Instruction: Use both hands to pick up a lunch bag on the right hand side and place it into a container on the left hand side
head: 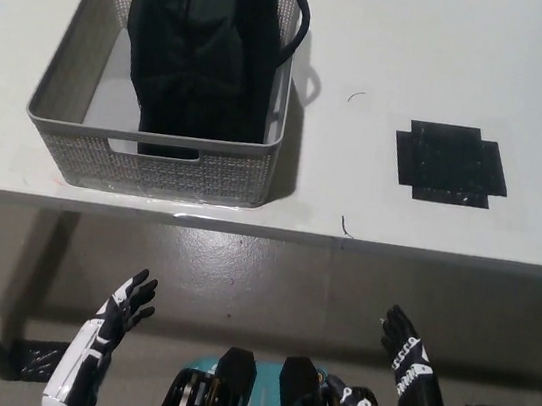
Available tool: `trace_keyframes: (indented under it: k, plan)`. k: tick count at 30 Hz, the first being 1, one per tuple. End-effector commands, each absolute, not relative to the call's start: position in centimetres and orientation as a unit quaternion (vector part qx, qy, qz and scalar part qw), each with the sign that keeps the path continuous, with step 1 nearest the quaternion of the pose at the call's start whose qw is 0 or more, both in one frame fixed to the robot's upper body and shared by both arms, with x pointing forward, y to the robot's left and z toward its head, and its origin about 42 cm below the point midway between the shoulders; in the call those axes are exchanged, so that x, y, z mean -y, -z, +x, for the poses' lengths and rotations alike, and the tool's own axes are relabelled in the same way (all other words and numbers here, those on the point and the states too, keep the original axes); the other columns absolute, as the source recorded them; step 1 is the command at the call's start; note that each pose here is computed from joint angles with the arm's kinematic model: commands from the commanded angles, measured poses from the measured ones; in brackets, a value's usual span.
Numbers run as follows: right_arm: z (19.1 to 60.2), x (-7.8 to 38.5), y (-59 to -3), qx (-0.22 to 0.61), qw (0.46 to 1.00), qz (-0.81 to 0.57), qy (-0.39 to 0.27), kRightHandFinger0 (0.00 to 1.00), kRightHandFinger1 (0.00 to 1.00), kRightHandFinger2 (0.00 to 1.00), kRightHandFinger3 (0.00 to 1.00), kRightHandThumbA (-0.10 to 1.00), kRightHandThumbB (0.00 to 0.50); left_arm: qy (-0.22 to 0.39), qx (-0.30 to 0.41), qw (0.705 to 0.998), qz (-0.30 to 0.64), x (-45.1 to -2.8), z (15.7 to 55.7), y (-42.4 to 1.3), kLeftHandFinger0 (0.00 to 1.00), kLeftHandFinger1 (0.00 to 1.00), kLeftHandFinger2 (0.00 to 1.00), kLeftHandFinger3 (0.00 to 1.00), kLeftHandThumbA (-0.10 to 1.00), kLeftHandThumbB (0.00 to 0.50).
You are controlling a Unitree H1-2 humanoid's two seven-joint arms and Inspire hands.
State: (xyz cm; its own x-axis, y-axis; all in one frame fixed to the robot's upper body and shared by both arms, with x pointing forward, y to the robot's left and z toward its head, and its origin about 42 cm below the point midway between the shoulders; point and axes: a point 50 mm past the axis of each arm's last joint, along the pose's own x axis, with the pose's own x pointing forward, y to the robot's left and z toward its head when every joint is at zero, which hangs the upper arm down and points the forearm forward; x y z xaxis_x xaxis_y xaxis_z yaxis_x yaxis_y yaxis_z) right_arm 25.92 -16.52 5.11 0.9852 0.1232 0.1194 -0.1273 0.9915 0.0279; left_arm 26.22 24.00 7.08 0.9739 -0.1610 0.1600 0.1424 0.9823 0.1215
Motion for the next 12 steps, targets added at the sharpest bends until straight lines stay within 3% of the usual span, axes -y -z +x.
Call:
trace_keyframes:
  k: [1, 12]
  plan:
    - [26.5, 15.6, -6.1, 0.113, 0.991, -0.005, -0.075, 1.0, 1.0, 1.0, 1.0, 1.0, 0.17, 0.07, 0.129, 0.988, 0.053, -23.5, 26.8, -8.1, 1.0, 1.0, 1.0, 1.0, 1.0, 0.141]
    - [27.8, 15.4, -7.0, 0.128, 0.989, -0.008, -0.076, 1.0, 1.0, 1.0, 1.0, 1.0, 0.154, 0.07, 0.141, 0.986, 0.06, -23.2, 27.9, -8.8, 1.0, 1.0, 1.0, 1.0, 1.0, 0.147]
